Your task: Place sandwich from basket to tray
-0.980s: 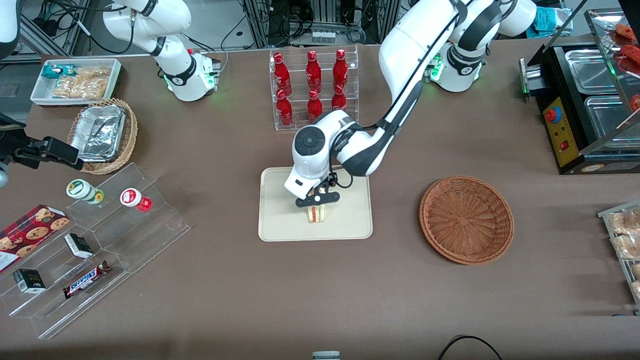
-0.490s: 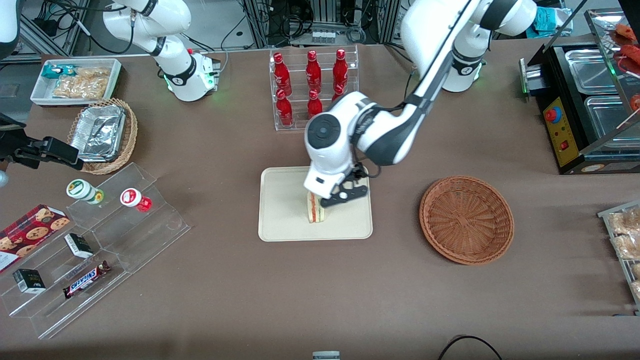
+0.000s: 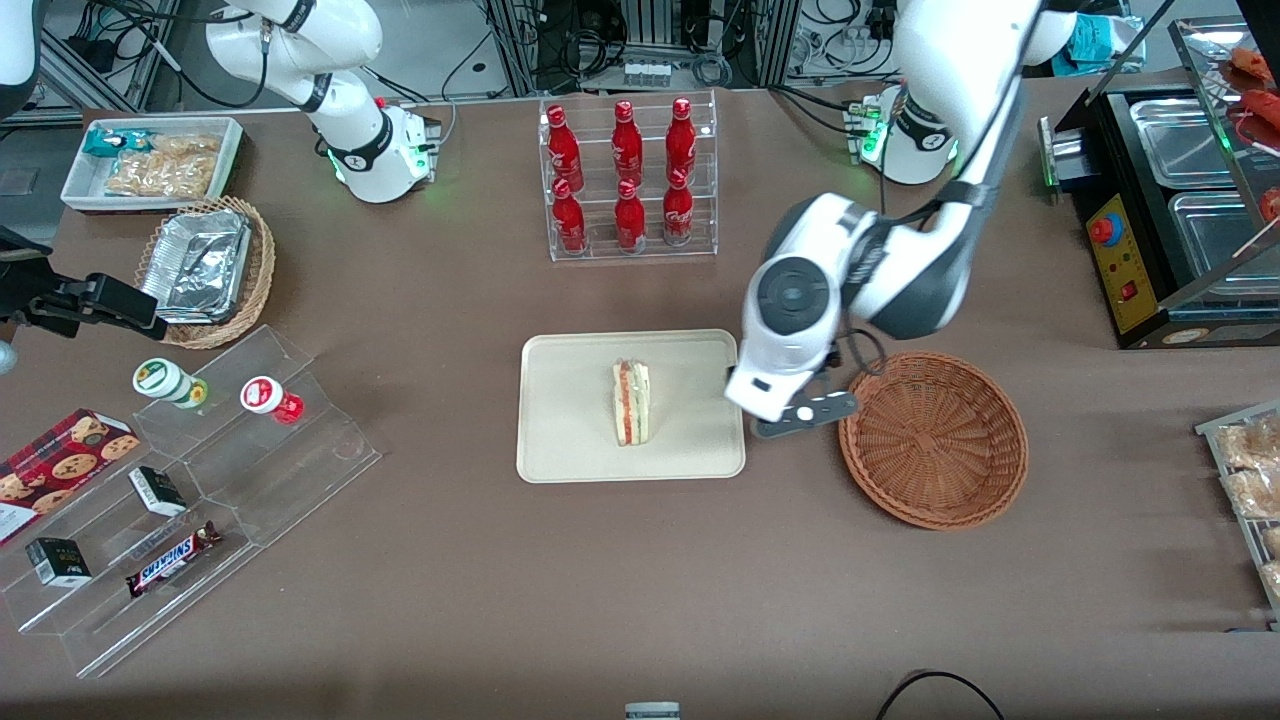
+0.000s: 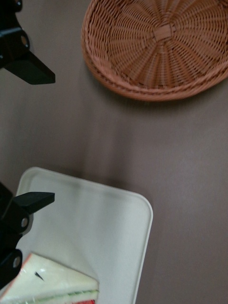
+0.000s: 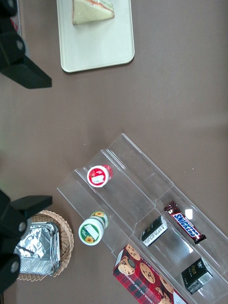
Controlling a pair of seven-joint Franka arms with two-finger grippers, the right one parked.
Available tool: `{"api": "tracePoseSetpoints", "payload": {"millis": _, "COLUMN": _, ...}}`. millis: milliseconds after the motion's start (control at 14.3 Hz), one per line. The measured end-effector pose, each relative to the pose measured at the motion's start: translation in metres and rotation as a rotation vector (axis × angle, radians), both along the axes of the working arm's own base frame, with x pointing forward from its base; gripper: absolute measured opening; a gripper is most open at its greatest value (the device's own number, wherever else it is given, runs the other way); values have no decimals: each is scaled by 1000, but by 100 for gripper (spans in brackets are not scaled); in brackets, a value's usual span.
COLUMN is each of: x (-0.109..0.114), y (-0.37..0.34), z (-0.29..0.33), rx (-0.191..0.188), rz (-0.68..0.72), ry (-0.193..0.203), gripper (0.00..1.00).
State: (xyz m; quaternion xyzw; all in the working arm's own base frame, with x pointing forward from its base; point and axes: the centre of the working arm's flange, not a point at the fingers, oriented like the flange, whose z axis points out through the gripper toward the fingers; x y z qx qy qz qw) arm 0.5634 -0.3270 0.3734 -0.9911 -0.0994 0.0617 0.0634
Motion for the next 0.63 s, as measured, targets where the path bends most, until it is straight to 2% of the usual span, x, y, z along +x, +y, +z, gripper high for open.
{"api": "tracePoseSetpoints", "payload": {"millis": 280, "x": 4, "y": 99, "z": 35, "rx": -47, "rz": -71, "ry": 29, "gripper": 100}}
{"api": "tracePoseSetpoints", "payload": {"millis": 420, "x": -2, "y": 143, "z": 50, "rx": -59, "rz": -108, "ry": 58, "gripper": 100}}
{"api": "tracePoseSetpoints", "payload": {"millis": 630, "x": -12, "y": 194, "z": 85, "rx": -112, "rz": -163, "ry": 104, "gripper": 100}}
